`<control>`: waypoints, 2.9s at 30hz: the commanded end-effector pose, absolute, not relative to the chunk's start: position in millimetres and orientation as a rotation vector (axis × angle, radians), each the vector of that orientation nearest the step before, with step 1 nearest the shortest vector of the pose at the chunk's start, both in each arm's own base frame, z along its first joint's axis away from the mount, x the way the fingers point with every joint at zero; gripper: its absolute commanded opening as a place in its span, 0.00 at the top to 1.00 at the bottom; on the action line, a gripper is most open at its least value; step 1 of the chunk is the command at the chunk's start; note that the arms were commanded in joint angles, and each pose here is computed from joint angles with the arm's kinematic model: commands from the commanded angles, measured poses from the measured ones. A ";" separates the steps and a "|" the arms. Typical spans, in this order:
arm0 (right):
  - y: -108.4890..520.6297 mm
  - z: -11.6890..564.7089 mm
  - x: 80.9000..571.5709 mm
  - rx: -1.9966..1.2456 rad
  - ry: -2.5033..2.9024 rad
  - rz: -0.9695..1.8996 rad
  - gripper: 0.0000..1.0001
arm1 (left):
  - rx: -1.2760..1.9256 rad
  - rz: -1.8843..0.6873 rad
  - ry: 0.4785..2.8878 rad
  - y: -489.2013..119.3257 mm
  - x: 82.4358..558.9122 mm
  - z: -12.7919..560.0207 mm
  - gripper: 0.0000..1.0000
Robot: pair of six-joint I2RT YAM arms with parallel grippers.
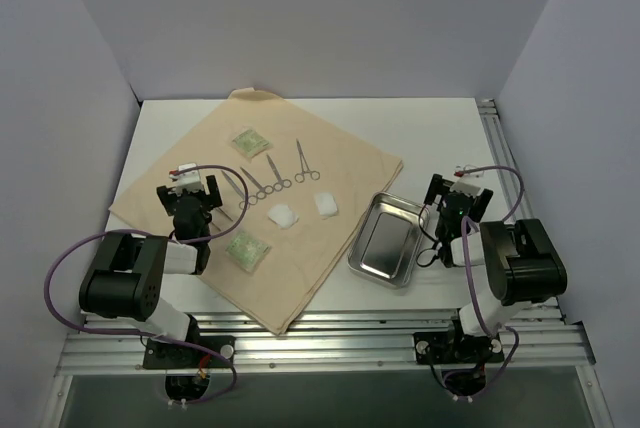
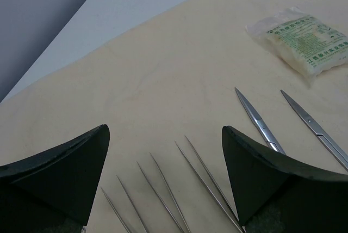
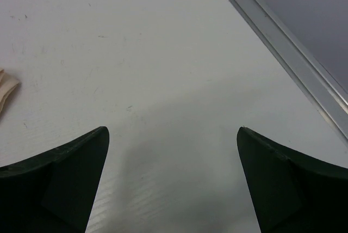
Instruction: Prepare the surgical pack
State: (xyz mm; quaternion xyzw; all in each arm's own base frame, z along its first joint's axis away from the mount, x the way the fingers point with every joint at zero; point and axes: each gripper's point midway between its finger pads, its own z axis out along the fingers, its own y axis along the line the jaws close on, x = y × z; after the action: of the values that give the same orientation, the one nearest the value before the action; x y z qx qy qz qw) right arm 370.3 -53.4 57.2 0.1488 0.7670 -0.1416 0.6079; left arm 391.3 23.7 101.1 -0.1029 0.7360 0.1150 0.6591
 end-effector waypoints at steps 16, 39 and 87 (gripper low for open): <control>119.8 251.3 403.5 0.076 1.859 0.120 0.18 | -0.197 0.237 1.940 40.9 430.8 155.9 0.06; 308.9 188.8 441.9 -0.189 2.082 0.140 0.58 | -0.091 -0.095 2.651 62.5 333.3 127.8 0.40; 257.5 119.2 386.4 -0.156 2.120 0.003 0.62 | -0.523 -0.026 2.942 38.7 316.7 30.7 0.50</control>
State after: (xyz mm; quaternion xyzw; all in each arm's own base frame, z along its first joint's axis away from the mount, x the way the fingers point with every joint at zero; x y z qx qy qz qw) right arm 387.7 262.6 115.8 -0.0739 0.8733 0.0177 0.4812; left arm 312.2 32.7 27.5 -0.1441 0.9869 -0.0217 0.0698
